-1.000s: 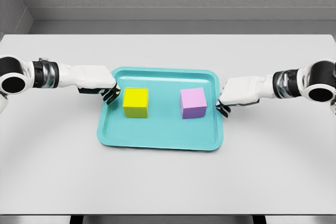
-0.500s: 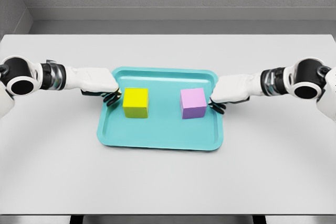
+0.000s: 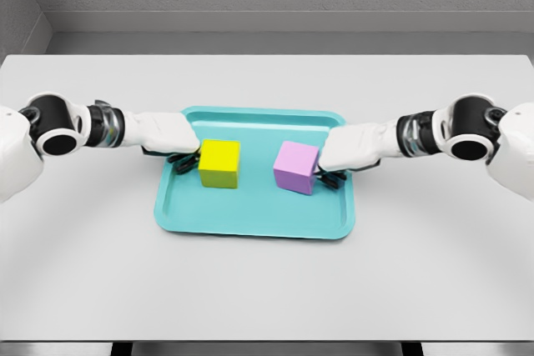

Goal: Push two cubes

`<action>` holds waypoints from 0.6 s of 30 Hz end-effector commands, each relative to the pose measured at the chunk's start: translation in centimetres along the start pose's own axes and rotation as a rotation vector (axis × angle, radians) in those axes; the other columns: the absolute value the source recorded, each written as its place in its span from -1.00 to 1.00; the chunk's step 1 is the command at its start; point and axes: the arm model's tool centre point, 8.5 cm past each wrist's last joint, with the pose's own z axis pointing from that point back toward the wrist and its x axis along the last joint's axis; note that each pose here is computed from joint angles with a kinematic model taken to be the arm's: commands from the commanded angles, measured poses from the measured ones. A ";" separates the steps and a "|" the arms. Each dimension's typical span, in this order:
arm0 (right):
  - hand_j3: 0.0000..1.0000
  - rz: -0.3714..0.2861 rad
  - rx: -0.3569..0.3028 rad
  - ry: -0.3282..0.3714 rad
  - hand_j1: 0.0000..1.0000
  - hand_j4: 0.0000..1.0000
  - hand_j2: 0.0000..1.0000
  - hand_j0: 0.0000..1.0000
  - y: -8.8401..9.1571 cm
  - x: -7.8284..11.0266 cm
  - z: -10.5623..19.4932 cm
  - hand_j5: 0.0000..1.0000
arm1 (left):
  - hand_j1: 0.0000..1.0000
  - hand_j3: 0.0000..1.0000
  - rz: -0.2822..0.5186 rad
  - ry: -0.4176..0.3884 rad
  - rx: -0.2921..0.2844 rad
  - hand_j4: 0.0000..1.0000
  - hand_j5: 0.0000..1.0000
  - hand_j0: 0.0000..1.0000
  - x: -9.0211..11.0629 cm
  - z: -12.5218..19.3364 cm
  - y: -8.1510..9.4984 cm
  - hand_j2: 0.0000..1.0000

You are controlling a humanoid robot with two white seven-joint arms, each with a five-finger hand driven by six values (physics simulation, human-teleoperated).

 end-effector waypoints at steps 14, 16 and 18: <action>-0.21 0.002 -0.024 -0.028 -0.21 -0.21 -0.21 -0.21 -1.2 0.5 -0.9 -0.21 | -0.60 -0.60 0.072 -0.010 0.056 -0.60 -0.60 -0.60 -0.7 -1.8 1.6 -0.60; -0.19 0.002 -0.023 -0.019 -0.19 -0.19 -0.19 -0.19 -1.2 0.3 -0.5 -0.19 | -0.60 -0.60 0.104 0.027 0.087 -0.60 -0.60 -0.60 -2.0 -0.8 1.8 -0.60; -0.18 0.006 -0.025 -0.006 -0.18 -0.18 -0.18 -0.18 -1.4 -0.1 0.0 -0.18 | -0.60 -0.60 0.184 0.092 0.145 -0.60 -0.60 -0.60 -4.7 0.9 1.9 -0.60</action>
